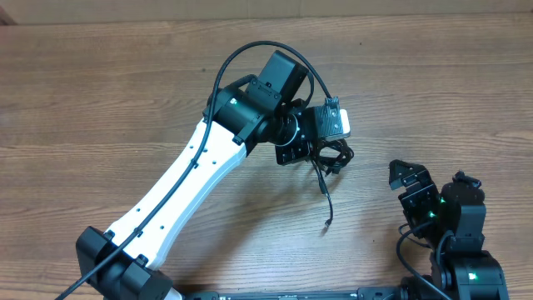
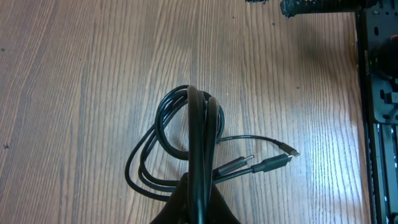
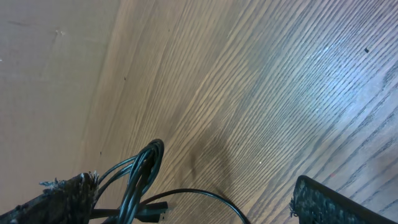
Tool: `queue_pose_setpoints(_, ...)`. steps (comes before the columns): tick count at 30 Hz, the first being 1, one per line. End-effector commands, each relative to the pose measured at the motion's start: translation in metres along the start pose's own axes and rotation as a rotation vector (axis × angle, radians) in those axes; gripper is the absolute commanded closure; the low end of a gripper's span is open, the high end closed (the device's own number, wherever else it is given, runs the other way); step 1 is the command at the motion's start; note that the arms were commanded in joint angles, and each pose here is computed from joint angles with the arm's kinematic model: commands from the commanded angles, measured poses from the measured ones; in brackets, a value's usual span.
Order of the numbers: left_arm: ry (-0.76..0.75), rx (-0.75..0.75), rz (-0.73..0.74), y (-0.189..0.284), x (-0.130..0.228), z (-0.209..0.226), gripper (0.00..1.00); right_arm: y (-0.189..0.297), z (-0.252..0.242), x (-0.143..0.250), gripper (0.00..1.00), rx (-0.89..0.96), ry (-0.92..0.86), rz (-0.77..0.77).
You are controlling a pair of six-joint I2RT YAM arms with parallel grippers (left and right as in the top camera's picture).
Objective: Untangle cables
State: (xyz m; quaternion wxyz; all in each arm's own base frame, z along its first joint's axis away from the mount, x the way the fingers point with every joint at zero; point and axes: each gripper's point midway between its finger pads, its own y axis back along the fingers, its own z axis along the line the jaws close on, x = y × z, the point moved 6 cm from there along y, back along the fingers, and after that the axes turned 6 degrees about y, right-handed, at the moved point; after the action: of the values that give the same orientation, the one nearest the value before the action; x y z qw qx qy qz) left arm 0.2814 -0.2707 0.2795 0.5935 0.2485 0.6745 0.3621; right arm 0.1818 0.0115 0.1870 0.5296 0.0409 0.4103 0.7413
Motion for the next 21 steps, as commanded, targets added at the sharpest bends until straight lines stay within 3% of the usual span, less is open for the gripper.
queue_pose_setpoints(1,-0.009,-0.01,-0.066,0.0183,-0.013,-0.0034,0.96,0.0056,0.0078,-0.005,0.0,-0.026,0.001,-0.018)
queue_pose_setpoints(16,-0.012,0.036,-0.089,0.0182,-0.0156,-0.0093,0.96,0.0055,0.0049,-0.003,0.0,-0.011,-0.001,-0.007)
queue_pose_setpoints(21,-0.151,0.007,-0.073,0.018,-0.0136,-0.0068,0.96,0.0055,0.005,-0.003,0.0,-0.011,0.0,-0.008)
